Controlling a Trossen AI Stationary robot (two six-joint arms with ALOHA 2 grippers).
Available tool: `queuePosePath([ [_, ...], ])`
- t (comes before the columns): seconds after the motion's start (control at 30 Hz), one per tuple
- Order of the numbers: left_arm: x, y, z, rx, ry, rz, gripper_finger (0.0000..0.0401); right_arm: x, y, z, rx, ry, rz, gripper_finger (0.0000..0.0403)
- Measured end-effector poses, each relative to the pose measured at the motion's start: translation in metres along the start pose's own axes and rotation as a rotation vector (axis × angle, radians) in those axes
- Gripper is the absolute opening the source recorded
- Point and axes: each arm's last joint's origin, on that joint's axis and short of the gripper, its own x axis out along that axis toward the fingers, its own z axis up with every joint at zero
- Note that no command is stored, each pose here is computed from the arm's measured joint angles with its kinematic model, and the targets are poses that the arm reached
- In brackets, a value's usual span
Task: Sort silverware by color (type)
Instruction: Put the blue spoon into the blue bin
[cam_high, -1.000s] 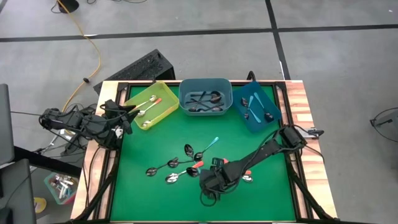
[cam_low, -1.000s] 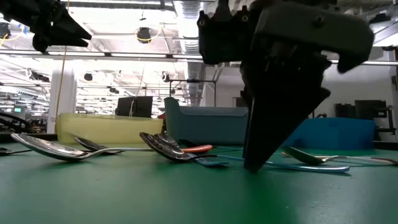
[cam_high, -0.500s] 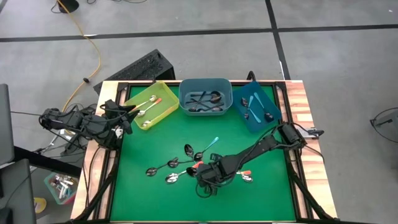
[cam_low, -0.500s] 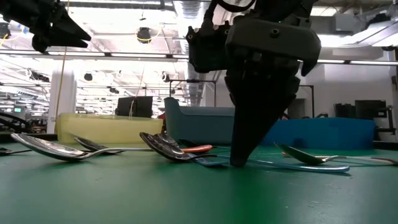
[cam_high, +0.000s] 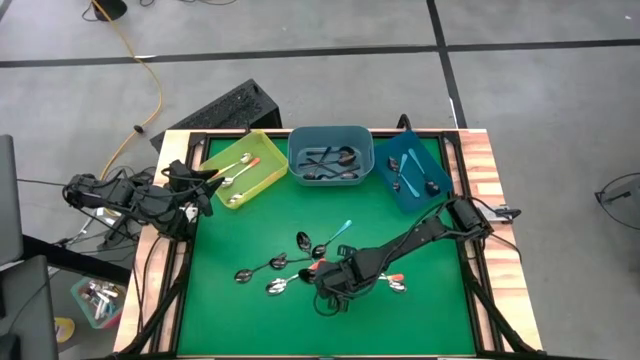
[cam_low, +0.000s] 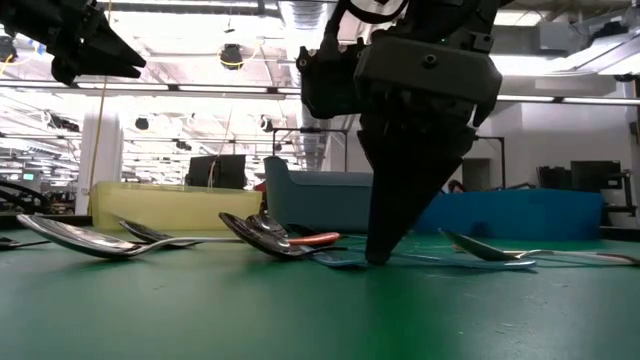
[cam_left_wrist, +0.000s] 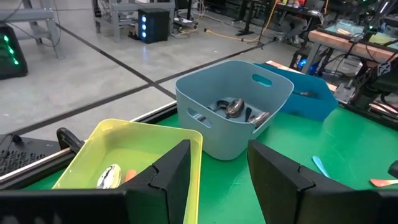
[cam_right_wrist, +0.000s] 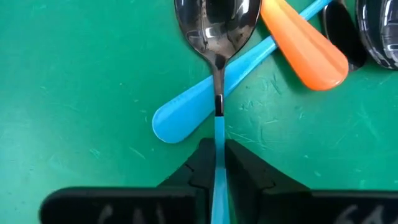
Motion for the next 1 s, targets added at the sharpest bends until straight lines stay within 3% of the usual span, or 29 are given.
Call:
queuePosePath([
  [0.27,0.000,0.000,0.000,0.004,0.000,0.000,0.0143,0.000,0.001,0.000,0.008,0.010,0.027,0.0008],
  [1.0,0.000,0.000,0.000,0.006,0.000,-0.001,0.0143,-0.029,0.009,0.018,0.026,0.027,0.051,0.0007],
])
